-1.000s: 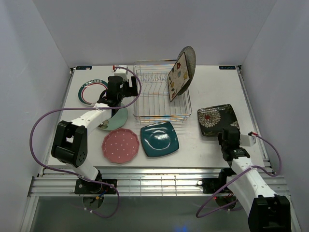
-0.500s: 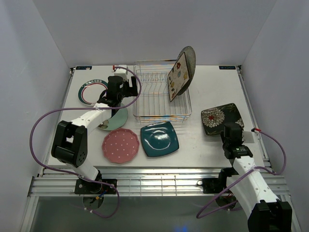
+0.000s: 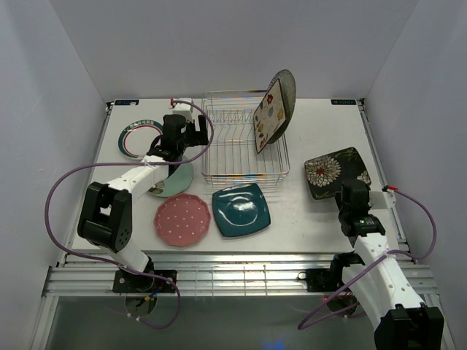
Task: Load the plates into the dish rack
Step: Pick up the plate at the center of the board.
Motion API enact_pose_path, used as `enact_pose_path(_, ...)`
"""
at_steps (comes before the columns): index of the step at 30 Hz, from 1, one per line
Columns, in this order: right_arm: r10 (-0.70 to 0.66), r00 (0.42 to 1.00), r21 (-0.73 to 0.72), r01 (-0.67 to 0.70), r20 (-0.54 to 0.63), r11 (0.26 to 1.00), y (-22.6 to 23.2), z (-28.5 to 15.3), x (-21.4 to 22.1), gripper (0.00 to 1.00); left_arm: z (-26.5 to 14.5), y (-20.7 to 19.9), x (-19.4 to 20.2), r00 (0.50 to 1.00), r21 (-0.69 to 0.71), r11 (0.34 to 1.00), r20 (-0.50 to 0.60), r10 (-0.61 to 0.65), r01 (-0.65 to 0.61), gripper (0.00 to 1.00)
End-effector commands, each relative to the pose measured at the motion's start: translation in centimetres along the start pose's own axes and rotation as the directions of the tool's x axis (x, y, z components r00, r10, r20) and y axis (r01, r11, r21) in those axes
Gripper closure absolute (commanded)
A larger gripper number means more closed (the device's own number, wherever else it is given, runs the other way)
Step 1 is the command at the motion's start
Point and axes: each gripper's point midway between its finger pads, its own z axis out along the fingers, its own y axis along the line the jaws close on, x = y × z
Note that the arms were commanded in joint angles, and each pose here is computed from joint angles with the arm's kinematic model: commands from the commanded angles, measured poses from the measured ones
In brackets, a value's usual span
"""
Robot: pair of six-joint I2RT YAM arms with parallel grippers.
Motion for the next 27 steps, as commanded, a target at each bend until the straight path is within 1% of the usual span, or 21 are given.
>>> enact_pose_path(1, 0.161, 0.977, -0.212, -0.129, 0.139, 0.969, 7.4, -2.0, -5.6, 0.92, -0.9, -0.2, -2.8, 0.998, 0.014, 1.000, 0.068, -0.008, 0.007, 0.02)
enact_pose_path(27, 0.142, 0.965, -0.322, -0.066, 0.220, 0.944, 13.8, -6.1, -11.2, 0.92, -0.9, -0.3, -2.7, 0.998, 0.018, 1.000, 0.066, -0.004, 0.003, 0.02)
